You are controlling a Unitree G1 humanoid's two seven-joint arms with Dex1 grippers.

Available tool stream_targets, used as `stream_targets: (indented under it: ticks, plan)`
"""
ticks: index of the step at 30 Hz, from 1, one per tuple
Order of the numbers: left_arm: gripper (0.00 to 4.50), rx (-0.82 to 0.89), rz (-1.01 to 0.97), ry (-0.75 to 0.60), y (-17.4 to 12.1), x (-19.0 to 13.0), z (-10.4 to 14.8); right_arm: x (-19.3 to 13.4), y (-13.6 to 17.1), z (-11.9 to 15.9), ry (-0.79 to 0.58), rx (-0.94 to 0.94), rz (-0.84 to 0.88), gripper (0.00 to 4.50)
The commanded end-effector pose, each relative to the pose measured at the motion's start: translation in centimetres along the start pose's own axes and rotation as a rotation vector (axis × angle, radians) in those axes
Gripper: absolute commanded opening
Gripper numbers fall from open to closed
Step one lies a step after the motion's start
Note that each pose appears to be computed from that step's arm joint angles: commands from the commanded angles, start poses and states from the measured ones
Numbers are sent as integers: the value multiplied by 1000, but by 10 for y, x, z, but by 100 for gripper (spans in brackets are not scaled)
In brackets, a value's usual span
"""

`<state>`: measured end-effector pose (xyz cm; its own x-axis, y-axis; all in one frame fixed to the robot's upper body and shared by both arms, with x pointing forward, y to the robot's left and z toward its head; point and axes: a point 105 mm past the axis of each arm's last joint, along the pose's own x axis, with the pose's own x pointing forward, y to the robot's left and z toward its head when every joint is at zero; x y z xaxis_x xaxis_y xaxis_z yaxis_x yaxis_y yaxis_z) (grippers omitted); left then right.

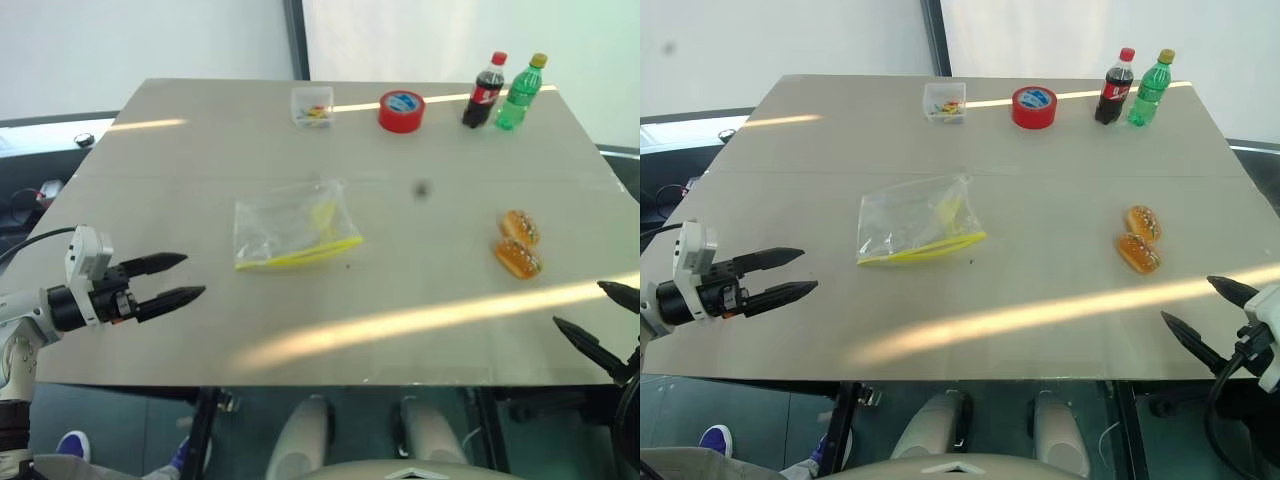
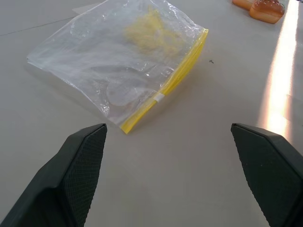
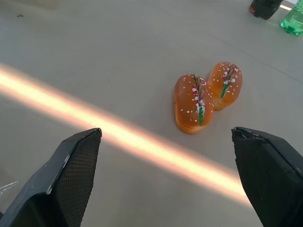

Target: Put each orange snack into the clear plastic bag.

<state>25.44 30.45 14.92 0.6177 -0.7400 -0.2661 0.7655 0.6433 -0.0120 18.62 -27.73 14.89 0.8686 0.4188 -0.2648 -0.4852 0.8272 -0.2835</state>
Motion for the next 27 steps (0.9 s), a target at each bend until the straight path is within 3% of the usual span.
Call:
stream_targets:
  ticks: [1, 8, 14, 18, 22, 27]
  plan:
    - [444, 40, 25, -34, 4, 2, 10, 0, -1, 11, -20, -41, 5, 450]
    - [444, -162, 194, -49, 23, 26, 1, 26, 14, 38, -114, -83, 81, 450]
    - [444, -460, 199, 2, 46, 48, 0, 61, 57, 53, -201, -88, 261, 450]
    - [444, -537, 224, 32, 64, 65, -6, 82, 81, 64, -257, -129, 374, 450]
    - [444, -604, 138, 60, 63, 94, -9, 99, 97, 75, -310, -157, 454, 450]
    - [444, -777, -144, 49, 34, 130, 3, 108, 105, 75, -309, -196, 489, 450]
